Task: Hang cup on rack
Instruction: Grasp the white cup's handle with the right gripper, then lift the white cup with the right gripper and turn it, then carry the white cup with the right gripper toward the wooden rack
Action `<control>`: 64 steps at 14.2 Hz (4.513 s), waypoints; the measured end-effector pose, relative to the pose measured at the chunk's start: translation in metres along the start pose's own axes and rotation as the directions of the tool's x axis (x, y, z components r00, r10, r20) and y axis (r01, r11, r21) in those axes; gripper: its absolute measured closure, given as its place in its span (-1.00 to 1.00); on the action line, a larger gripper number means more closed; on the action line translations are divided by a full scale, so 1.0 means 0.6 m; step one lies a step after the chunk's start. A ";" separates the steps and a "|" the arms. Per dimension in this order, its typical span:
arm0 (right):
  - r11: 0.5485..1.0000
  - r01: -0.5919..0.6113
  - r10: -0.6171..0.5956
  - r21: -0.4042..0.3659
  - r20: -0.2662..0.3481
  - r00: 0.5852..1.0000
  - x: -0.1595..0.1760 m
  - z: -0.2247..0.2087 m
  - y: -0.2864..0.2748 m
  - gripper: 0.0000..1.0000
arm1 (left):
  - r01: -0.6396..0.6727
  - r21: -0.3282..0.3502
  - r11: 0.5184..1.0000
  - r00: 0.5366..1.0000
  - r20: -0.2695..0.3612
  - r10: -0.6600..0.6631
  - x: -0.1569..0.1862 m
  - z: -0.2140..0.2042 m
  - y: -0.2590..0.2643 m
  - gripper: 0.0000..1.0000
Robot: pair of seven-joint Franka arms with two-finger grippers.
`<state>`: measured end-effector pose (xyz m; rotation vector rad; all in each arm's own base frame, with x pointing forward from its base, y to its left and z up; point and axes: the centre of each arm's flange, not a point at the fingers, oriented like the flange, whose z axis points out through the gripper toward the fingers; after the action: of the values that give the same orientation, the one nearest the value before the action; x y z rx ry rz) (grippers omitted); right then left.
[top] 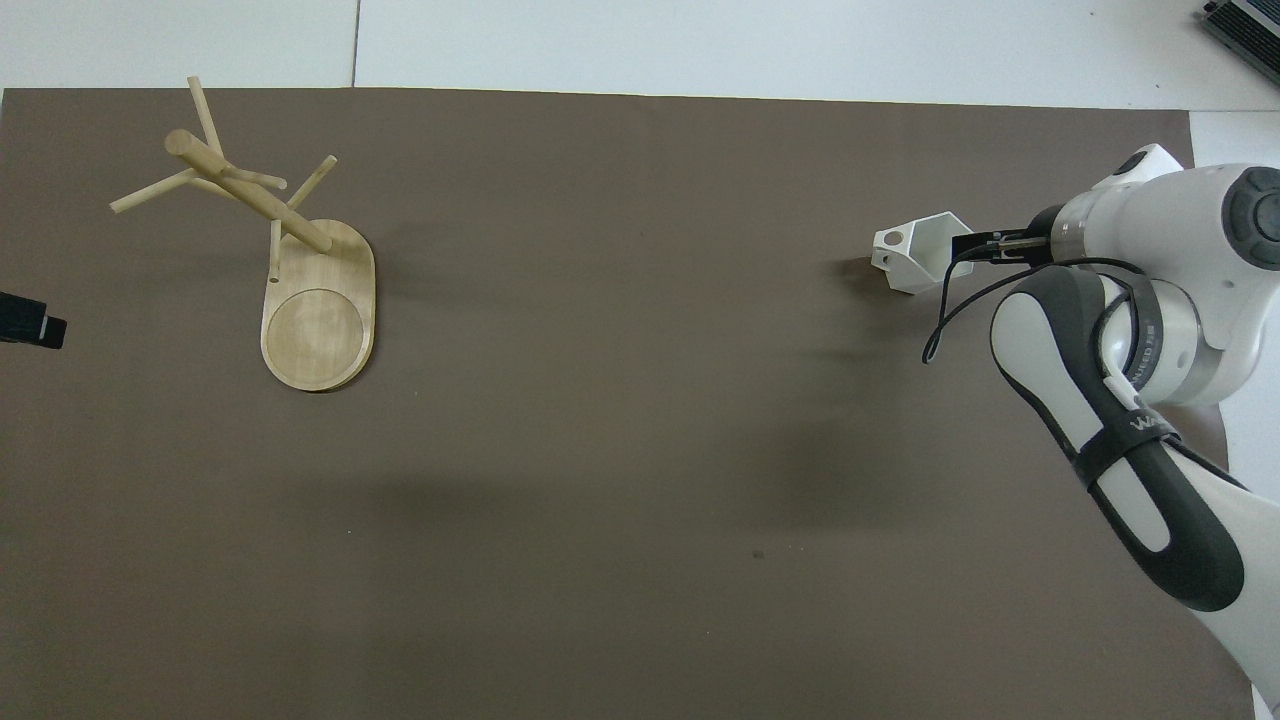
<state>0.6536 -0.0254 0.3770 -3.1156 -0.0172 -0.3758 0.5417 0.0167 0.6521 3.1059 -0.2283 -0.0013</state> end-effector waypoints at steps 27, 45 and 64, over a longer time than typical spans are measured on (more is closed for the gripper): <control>1.000 -0.010 0.010 0.012 0.012 1.000 -0.004 0.012 -0.004 0.92 | 0.000 0.000 1.000 1.000 0.000 0.000 0.000 0.000 0.000 -1.00; 0.997 -0.041 0.029 0.059 0.186 0.982 -0.034 -0.321 0.078 0.92 | 0.000 0.000 1.000 1.000 0.000 0.000 0.000 0.000 0.000 -1.00; 0.853 -0.025 -0.023 0.521 0.085 0.996 -0.051 -0.394 -0.240 0.92 | 0.000 0.000 1.000 1.000 0.000 0.000 0.000 0.000 0.000 -1.00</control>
<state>0.5658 0.1169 0.5997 -2.5854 -0.1006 -0.1889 0.5417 0.0167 0.6521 3.1059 -0.2282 -0.0013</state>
